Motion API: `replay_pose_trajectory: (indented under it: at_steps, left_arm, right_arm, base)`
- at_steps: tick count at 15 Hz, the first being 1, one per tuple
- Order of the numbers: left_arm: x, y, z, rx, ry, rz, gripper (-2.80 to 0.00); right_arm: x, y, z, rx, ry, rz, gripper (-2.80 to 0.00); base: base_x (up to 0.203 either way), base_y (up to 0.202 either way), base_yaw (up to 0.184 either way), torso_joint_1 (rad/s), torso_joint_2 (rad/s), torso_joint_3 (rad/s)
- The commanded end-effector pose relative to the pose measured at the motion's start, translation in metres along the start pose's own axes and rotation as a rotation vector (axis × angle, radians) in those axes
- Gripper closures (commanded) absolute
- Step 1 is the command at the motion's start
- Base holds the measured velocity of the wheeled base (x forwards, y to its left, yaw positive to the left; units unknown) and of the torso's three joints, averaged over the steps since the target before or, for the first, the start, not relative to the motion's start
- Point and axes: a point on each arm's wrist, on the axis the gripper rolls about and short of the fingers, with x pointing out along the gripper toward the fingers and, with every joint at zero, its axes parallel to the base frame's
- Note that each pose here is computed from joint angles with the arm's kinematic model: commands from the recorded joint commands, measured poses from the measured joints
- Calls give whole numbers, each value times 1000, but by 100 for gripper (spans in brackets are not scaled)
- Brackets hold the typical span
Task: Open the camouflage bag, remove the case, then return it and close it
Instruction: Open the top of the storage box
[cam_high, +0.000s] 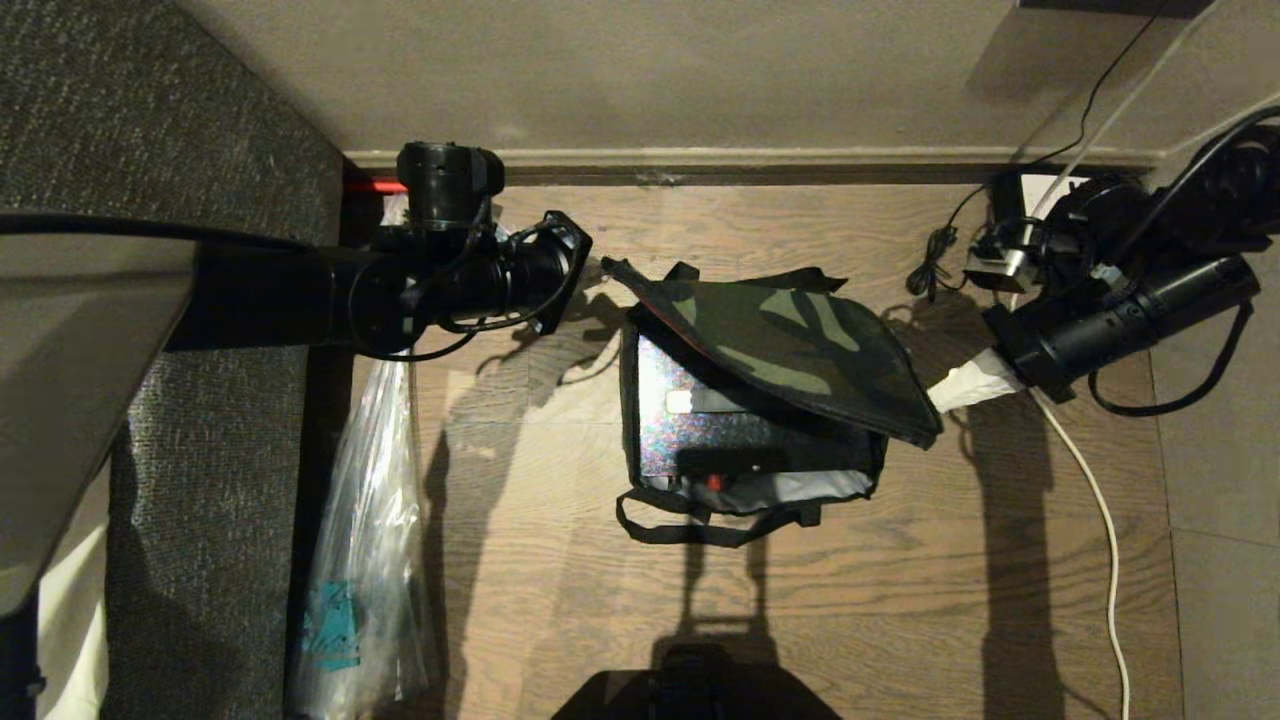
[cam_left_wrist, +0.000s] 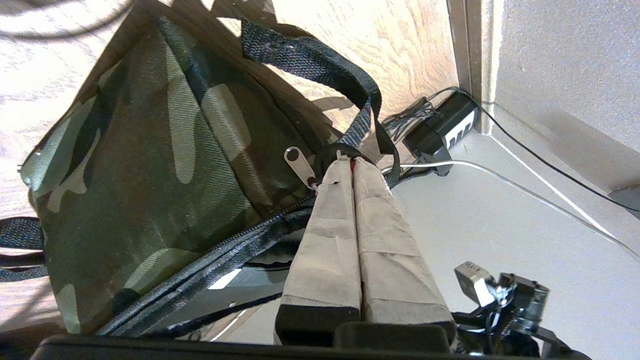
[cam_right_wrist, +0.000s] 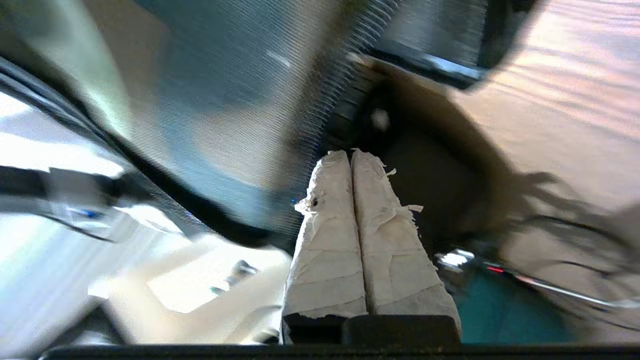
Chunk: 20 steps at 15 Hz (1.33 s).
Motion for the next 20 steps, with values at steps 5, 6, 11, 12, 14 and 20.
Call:
replay_pose_trajectory:
  at_steps: [5,6,11,12,14,20]
  left_arm:
    - [0,0,0,-5,2,-2,0]
    - [1,1,0,-5,4,0,0]
    - [2,2,0,-6,3,2,0]
    - [1,2,0,-8,3,3,0]
    - [1,2,0,-8,3,3,0]
    - [0,1,2,-6,-5,-2,0]
  right_arm:
    - [2,-8,-7,-24,68,-19,0]
    - [2,-7,-6,-27,66,-16,0]
    - [17,0,-6,-23,108,11,0]
    - [21,3,-4,-8,109,16,0]
    - [22,8,4,17,75,19,0]
    - [-2,14,21,-11,-127,-14,0]
  base:
    - [0,0,0,0,0,0]
    - [0,0,0,0,0,0]
    - [0,0,0,0,0,0]
    - [0,0,0,0,0,0]
    - [0,0,0,0,0,0]
    - [0,0,0,0,0,0]
